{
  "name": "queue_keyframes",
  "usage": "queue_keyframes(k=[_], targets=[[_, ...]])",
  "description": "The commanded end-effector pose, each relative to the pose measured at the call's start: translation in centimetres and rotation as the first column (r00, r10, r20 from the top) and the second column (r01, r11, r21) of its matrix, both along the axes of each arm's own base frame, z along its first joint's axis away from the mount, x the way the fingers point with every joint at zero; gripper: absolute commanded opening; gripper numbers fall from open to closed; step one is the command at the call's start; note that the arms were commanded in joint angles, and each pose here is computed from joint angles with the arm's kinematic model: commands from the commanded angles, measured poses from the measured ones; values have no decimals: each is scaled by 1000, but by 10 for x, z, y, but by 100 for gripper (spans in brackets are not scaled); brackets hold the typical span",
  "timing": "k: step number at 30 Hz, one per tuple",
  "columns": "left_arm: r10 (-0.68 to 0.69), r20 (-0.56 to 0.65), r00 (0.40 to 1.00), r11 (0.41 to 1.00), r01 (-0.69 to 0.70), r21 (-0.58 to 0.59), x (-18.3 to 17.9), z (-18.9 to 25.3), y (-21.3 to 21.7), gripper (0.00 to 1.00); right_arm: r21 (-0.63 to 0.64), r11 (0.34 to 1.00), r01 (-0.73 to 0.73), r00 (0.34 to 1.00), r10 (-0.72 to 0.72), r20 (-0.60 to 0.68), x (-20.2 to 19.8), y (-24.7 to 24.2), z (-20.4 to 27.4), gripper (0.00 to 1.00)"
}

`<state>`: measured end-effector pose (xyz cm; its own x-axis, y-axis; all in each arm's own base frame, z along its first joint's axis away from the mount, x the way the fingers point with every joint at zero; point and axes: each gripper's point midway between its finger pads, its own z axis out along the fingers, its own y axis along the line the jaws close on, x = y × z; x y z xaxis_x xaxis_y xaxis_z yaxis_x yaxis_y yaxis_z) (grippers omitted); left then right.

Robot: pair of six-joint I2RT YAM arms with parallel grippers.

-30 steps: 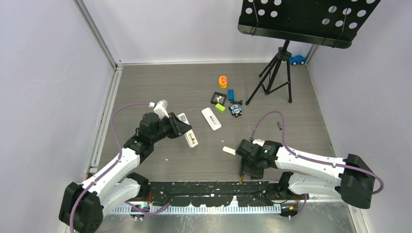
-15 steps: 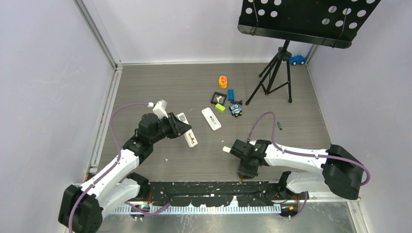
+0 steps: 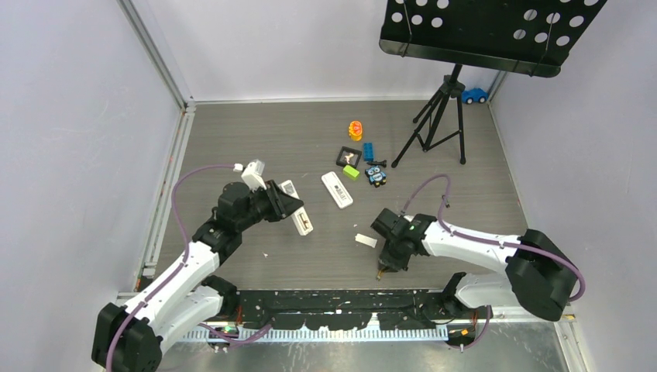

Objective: Load the batteries into the remote control

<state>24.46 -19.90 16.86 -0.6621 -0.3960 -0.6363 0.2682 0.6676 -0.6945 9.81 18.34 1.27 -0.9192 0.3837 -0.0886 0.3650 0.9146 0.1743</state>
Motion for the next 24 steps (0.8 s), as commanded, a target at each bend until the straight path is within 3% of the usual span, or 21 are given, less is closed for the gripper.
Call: queue_keyframes(k=[1,9,17,24], targets=[[10,84,996,1000,-9,-8,6,30,2,0,41,990,134,986,-138,97,46,2,10,0],[7,58,998,999,-5,-40,3,25,-1,0,37,909,416,874,-410,259,85,-28,13,2],[6,45,999,999,-5,-42,5,19,-2,0,150,746,648,676,-655,336,126,-57,8,4],[5,43,999,999,-3,-42,5,18,-3,0,187,613,767,537,-774,335,138,-68,5,29]])
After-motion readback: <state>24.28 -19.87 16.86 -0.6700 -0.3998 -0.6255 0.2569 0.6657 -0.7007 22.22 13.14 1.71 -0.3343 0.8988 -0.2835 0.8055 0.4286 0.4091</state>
